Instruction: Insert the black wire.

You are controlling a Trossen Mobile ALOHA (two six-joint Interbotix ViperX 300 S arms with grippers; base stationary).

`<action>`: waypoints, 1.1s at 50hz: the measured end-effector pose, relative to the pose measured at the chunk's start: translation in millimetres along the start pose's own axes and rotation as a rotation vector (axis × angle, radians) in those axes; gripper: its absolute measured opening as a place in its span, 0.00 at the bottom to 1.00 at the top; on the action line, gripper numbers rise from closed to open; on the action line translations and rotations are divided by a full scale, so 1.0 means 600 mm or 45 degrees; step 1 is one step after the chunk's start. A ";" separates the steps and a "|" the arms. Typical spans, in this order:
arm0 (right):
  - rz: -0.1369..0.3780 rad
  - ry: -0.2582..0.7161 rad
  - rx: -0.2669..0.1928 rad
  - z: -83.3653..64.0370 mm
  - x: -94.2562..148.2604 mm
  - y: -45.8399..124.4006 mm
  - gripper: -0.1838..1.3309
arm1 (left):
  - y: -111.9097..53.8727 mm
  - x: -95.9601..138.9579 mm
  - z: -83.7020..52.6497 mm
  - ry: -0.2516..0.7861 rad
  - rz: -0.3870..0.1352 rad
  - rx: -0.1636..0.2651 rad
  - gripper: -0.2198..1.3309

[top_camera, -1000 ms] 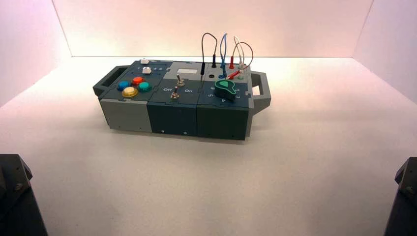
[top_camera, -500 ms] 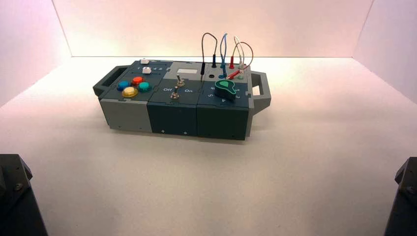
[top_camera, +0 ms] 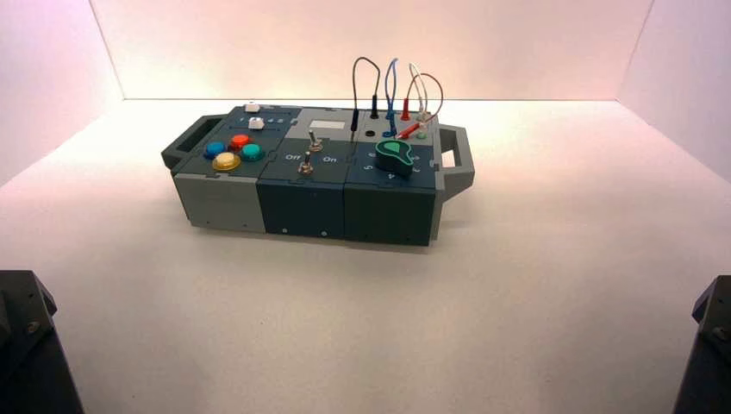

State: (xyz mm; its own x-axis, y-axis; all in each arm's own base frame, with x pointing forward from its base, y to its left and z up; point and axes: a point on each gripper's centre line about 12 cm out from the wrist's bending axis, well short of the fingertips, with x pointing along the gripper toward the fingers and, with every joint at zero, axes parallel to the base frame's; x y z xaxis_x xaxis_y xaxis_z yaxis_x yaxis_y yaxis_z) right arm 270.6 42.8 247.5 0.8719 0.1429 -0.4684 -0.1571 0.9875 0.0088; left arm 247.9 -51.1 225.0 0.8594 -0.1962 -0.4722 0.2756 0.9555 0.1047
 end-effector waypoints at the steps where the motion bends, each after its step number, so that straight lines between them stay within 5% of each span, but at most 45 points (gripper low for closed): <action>1: 0.001 0.004 0.002 0.003 -0.002 0.000 0.86 | -0.002 0.000 -0.001 0.008 -0.007 0.001 0.04; 11: 0.089 0.106 -0.045 0.009 -0.019 0.032 0.85 | -0.028 -0.002 0.002 0.091 -0.134 0.021 0.04; 24: 0.290 0.258 -0.179 0.002 -0.036 0.112 0.84 | -0.070 0.000 0.000 0.254 -0.327 0.072 0.04; 39: 0.373 0.394 -0.245 0.003 -0.049 0.143 0.84 | -0.086 -0.016 0.016 0.330 -0.441 0.103 0.04; 47: 0.421 0.468 -0.311 -0.007 -0.045 0.163 0.84 | -0.090 -0.029 0.021 0.323 -0.479 0.161 0.04; 55: 0.479 0.597 -0.295 -0.018 -0.022 0.194 0.84 | -0.101 -0.034 0.018 0.339 -0.524 0.191 0.04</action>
State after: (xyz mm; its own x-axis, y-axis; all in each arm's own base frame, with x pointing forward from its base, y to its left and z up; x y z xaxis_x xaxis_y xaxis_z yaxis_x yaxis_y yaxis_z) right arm 235.5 155.4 245.3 0.4506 0.3808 -0.8074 -0.5544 0.8283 0.0812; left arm 218.7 -107.6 237.8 0.5325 -0.4678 -0.7054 0.6436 0.7651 -0.0214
